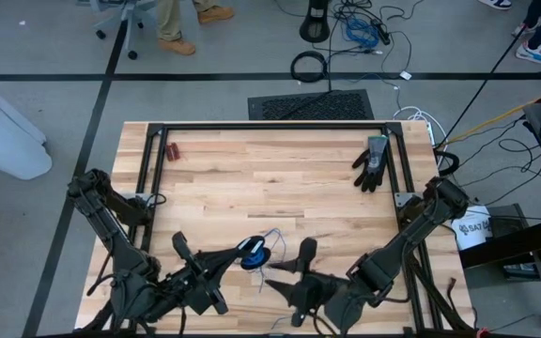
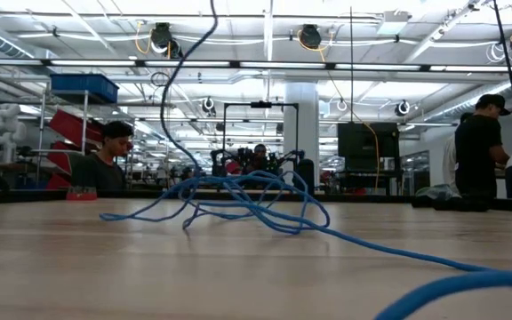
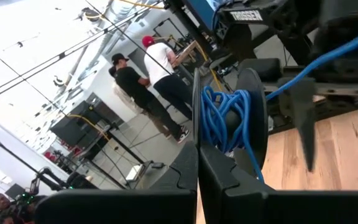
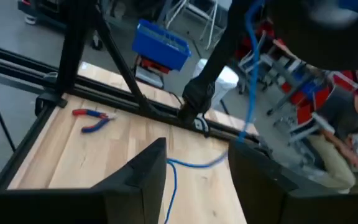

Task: Coil cords
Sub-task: Uncoil the blue wire from the spool

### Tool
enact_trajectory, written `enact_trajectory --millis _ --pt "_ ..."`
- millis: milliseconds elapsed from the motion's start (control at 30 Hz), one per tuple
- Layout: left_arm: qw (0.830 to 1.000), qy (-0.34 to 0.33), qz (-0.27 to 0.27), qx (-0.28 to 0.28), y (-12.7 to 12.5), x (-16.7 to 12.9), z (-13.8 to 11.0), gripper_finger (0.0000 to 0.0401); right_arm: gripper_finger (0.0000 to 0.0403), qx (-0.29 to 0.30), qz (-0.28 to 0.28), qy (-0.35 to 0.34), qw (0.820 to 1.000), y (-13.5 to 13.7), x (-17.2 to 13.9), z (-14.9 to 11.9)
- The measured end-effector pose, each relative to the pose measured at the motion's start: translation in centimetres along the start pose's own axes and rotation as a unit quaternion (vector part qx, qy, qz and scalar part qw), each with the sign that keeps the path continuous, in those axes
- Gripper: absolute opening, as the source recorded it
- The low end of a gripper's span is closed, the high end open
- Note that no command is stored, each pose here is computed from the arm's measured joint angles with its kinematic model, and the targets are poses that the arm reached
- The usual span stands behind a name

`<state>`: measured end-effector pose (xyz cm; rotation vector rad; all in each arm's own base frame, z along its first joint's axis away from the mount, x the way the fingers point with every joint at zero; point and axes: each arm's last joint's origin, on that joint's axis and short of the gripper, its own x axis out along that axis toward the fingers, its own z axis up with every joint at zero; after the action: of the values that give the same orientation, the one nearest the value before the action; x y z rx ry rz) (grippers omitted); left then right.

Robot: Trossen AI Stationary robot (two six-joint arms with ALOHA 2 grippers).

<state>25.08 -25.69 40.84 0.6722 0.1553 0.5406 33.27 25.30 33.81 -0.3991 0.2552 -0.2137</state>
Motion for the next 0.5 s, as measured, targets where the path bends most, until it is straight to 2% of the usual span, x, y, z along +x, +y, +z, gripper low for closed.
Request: enact_trajectory --millis 233,500 --pt "1.0 0.0 0.0 -0.001 0.0 0.0 0.0 0.0 0.0149 -0.005 -0.061 0.023 0.998 -0.2 2.7 -1.3" --pt "1.0 0.0 0.0 -0.001 0.0 0.0 0.0 0.0 0.0147 -0.013 -0.078 0.025 0.997 -0.4 4.3 -1.8"
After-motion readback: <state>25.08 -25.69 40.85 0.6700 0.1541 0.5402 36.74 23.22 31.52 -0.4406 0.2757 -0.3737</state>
